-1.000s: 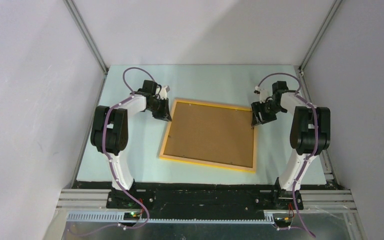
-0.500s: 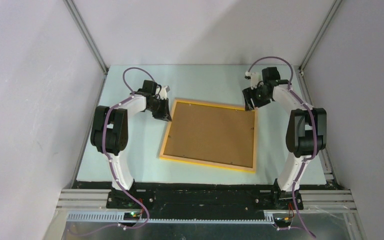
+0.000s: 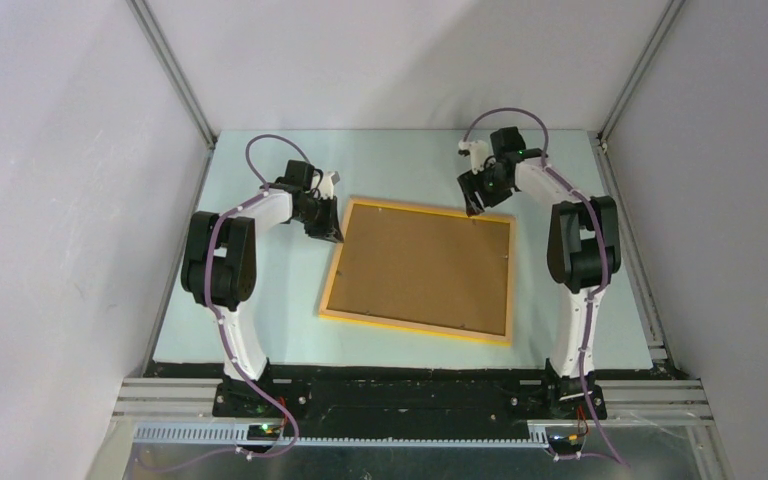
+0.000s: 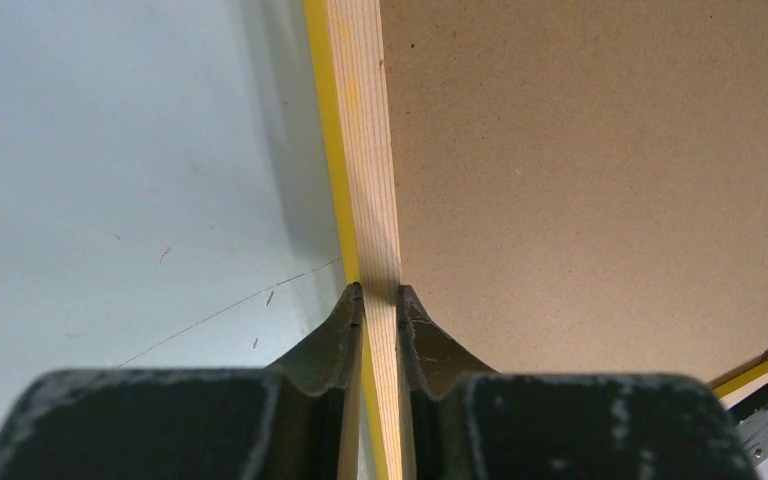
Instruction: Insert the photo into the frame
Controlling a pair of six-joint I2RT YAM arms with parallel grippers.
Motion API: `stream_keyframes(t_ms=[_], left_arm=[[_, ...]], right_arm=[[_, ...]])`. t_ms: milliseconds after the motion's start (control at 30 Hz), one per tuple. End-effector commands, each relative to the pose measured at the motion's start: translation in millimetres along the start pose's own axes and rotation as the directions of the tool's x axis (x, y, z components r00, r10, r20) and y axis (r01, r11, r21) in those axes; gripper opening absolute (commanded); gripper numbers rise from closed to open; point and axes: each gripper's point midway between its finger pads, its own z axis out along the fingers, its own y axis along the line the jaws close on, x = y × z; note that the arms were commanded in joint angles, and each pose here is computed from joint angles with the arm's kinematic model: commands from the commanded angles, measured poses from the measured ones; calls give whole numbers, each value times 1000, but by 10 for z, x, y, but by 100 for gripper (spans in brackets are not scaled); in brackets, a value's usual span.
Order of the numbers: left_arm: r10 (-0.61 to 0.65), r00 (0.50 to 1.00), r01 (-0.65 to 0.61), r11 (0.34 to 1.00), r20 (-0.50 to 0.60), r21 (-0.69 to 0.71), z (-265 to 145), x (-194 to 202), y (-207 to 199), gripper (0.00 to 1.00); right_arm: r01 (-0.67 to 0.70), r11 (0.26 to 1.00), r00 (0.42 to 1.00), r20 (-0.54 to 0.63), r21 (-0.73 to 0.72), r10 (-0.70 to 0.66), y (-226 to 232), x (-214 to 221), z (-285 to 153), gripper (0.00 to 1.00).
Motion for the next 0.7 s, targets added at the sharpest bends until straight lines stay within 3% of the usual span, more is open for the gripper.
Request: stream_keyframes(t_ms=[0, 667], left_arm=[[-25, 991, 29, 999, -130, 25, 104, 382, -34, 0], [-26, 990, 29, 999, -135, 21, 134, 391, -14, 0]], right_arm=[[52, 999, 999, -15, -5, -52, 82, -66, 129, 65], [140, 990, 986, -94, -18, -141, 112, 229, 300, 56]])
